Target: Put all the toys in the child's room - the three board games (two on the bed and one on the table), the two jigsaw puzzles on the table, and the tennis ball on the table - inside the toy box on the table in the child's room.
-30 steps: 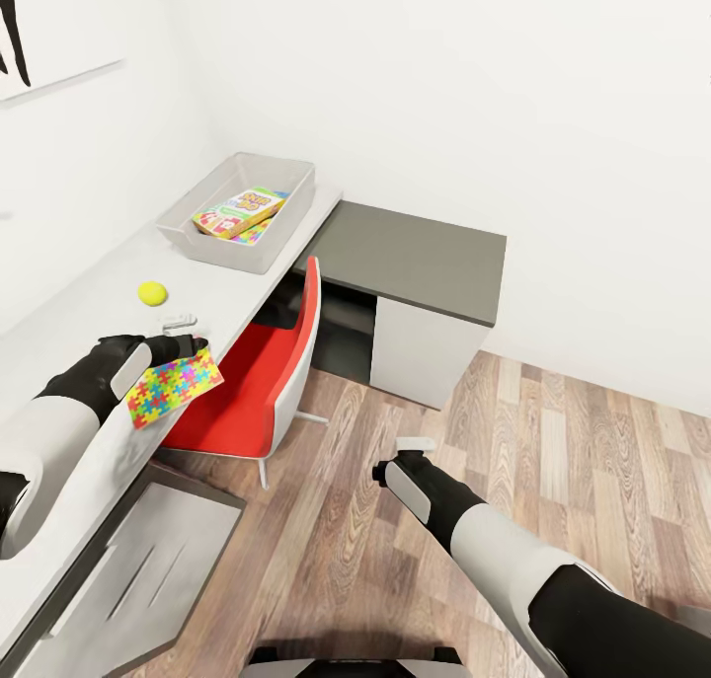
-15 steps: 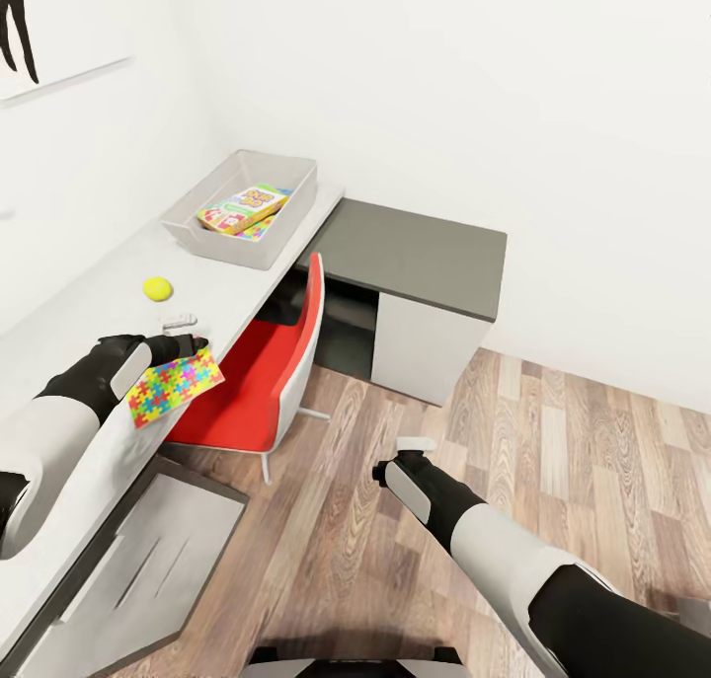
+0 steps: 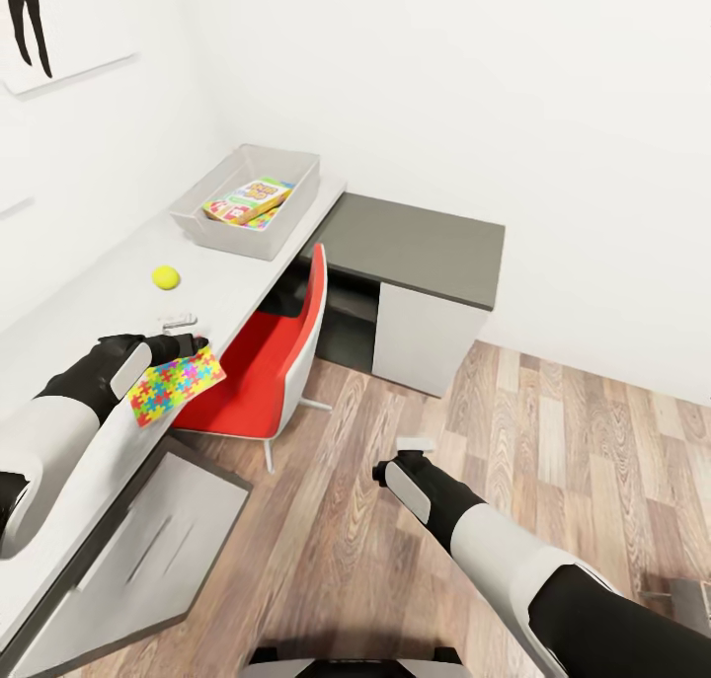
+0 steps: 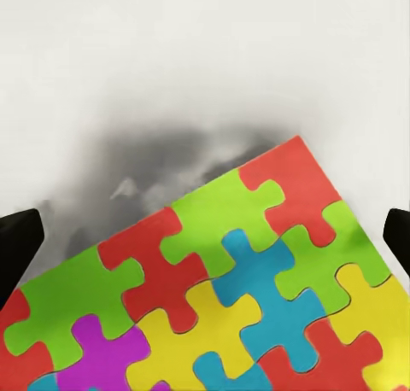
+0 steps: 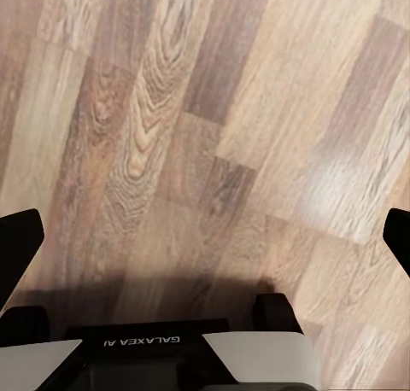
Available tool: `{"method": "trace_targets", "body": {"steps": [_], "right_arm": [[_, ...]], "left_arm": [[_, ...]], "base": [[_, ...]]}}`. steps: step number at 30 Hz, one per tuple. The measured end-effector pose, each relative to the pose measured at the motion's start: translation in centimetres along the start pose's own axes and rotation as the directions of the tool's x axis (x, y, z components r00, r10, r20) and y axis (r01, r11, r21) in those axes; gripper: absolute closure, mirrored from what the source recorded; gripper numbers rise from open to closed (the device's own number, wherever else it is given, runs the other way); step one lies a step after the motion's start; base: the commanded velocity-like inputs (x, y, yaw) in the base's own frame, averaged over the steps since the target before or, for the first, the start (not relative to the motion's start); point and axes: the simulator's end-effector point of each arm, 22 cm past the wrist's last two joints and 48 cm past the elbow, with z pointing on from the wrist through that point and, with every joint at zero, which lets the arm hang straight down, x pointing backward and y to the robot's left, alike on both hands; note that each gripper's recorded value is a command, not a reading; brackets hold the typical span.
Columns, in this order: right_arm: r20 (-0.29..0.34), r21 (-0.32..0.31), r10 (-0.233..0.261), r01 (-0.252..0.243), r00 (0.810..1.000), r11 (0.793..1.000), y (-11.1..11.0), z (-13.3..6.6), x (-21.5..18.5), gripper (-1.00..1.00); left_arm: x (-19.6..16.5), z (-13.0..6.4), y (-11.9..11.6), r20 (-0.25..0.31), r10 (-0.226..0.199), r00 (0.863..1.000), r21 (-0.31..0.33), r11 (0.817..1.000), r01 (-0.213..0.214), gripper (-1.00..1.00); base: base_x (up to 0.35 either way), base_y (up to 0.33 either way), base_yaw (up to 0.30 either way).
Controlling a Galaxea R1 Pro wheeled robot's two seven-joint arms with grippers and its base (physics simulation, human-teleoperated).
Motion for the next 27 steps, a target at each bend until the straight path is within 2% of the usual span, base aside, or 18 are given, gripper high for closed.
{"method": "trace_targets", "body": {"steps": [10,27], "right_arm": [[0.000,0.000,0.000,0.000,1.000,1.000,0.00,0.00,0.00,-1.00],[0.000,0.000,0.000,0.000,1.000,1.000,0.00,0.01,0.00,-1.00]], "left_arm": [[-0.04,-0.02,0.09,0.001,-0.001,1.000,0.000,1.000,0.001,-1.00],[-0.05,-0.01,0.07,0.001,-0.001,1.000,0.001,1.000,0.001,-1.00]], "base": [[-0.176,0.007,0.000],[-0.174,0.095,0.000]]}}
